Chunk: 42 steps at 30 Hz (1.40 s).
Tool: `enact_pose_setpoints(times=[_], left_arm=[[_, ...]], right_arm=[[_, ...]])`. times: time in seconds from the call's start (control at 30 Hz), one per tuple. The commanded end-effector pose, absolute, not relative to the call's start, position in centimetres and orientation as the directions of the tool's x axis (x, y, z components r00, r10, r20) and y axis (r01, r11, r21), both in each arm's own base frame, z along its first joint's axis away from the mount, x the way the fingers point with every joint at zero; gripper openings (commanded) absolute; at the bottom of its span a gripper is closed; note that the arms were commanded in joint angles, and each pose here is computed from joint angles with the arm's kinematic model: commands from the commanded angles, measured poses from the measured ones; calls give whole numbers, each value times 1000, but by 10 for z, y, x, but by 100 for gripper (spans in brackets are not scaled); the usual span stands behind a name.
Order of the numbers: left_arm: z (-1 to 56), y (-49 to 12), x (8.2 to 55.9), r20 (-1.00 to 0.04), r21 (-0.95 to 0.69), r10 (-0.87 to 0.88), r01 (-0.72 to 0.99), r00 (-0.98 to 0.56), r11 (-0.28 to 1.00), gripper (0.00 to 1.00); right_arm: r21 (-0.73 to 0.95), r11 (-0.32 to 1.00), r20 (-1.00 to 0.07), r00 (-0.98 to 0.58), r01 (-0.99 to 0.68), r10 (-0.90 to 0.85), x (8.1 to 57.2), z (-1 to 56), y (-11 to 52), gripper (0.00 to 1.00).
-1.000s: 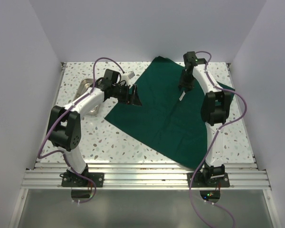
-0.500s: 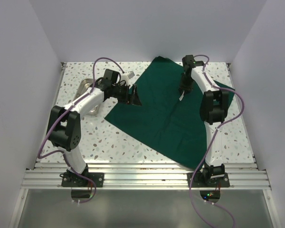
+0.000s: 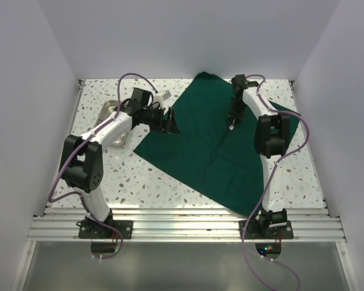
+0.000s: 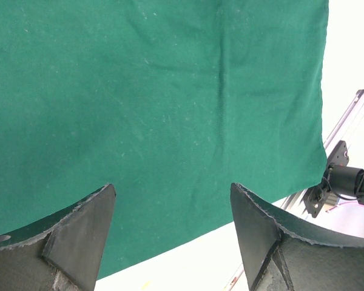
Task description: Prepare the surgical pack
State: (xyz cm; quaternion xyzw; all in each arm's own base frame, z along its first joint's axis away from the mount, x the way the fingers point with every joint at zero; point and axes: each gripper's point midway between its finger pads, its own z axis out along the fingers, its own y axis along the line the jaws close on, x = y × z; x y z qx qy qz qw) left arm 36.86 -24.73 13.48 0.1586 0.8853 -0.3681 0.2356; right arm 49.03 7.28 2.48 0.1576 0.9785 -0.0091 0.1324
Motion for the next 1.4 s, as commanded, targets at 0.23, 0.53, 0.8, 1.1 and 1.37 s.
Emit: enact_pose_setpoints(times=[0.23, 0.53, 0.8, 1.1, 1.37], left_arm=[[152, -245, 372, -582, -564, 113, 500, -805, 657, 80], [151, -244, 372, -582, -564, 110, 497, -806, 660, 81], [155, -244, 370, -593, -559, 109, 505, -798, 658, 82], [167, -260, 378, -639, -539, 99, 536, -763, 650, 84], [173, -280, 384, -707, -443, 131, 580, -695, 683, 84]], right_arm=[[-8, 946, -280, -909, 323, 308, 488, 29, 63, 0], [-25, 944, -323, -897, 329, 304, 486, 61, 54, 0], [75, 943, -336, -883, 323, 329, 486, 92, 69, 0], [302, 902, -303, -866, 310, 399, 449, 148, 154, 0], [447, 819, -140, -876, 360, 462, 400, 167, 241, 0]])
